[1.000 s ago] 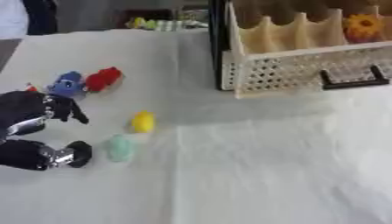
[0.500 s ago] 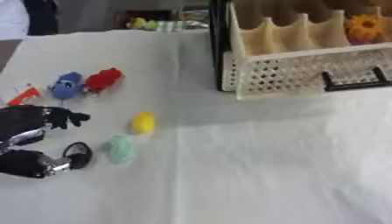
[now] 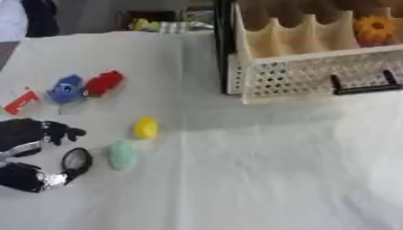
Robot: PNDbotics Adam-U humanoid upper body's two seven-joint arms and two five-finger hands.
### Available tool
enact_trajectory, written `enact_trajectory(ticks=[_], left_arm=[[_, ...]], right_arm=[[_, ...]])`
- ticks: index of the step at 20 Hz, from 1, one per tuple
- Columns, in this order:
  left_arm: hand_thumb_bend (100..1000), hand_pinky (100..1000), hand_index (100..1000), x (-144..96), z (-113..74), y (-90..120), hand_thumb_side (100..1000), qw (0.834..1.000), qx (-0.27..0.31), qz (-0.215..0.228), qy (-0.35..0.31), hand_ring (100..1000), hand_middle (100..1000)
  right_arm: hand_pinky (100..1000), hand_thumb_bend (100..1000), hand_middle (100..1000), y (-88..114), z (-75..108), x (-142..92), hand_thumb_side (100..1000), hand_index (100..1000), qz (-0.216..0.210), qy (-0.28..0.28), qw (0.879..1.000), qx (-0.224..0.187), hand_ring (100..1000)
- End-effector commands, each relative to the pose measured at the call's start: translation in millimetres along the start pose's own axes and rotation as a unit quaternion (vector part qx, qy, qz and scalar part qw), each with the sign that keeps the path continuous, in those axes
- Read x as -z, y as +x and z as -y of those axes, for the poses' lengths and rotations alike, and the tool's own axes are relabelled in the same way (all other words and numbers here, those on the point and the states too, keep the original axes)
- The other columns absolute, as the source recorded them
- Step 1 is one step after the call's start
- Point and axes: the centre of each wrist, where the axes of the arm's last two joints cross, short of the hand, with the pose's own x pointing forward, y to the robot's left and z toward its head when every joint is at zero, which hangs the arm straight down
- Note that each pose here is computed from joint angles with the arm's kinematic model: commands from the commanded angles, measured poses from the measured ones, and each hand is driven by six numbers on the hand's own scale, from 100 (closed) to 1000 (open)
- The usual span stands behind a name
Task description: Pick up objects from table and place into drawer.
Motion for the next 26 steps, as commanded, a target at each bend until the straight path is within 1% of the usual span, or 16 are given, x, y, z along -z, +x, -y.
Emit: enact_trajectory(ticks=[1,4,7,9,10,14,22,26], left_arm=[[343,455,1000,-3.5,-8.8,-5.0,793,1.0,0.019,-0.015,0.014,686,769],[379,449,1000,-2.1,-7.4,-5.8,822,0.999,0.029,-0.022,0.017,680,765],[408,447,1000,-0.6,-5.5,-8.3,832,0.999,0.038,-0.032,0.018,676,755],[436,447,1000,0.4,-3.3,-10.9,862,0.998,0.042,-0.038,0.016,669,739],[449,446,983,0.8,-2.2,-12.1,873,0.998,0.044,-0.041,0.015,660,723],[483,456,958,2.4,0.0,-13.9,905,0.997,0.057,-0.043,0.012,655,714],[502,443,925,4.2,5.4,-14.3,870,0.996,0.078,-0.04,-0.003,628,679],[513,423,911,5.6,6.7,-15.5,825,0.996,0.083,-0.045,-0.003,600,656]], right_arm=[[575,100,338,5.5,3.7,4.0,976,695,0.009,-0.001,1.0,-0.005,550],[575,100,336,5.1,3.4,3.5,974,693,0.007,-0.001,1.0,-0.005,549],[575,100,335,4.7,3.3,2.9,974,691,0.005,-0.002,1.0,-0.004,549],[575,100,334,4.5,3.4,2.5,973,691,0.003,-0.003,1.0,-0.003,548],[575,100,334,4.4,3.5,2.4,971,691,0.003,-0.004,1.0,-0.004,548],[575,100,333,4.3,3.5,2.1,971,690,0.0,-0.005,1.0,-0.003,547],[575,100,331,3.9,3.6,1.5,969,688,-0.004,-0.012,1.0,-0.001,546],[574,100,329,3.5,3.5,0.8,971,687,-0.006,-0.013,1.0,0.0,546]])
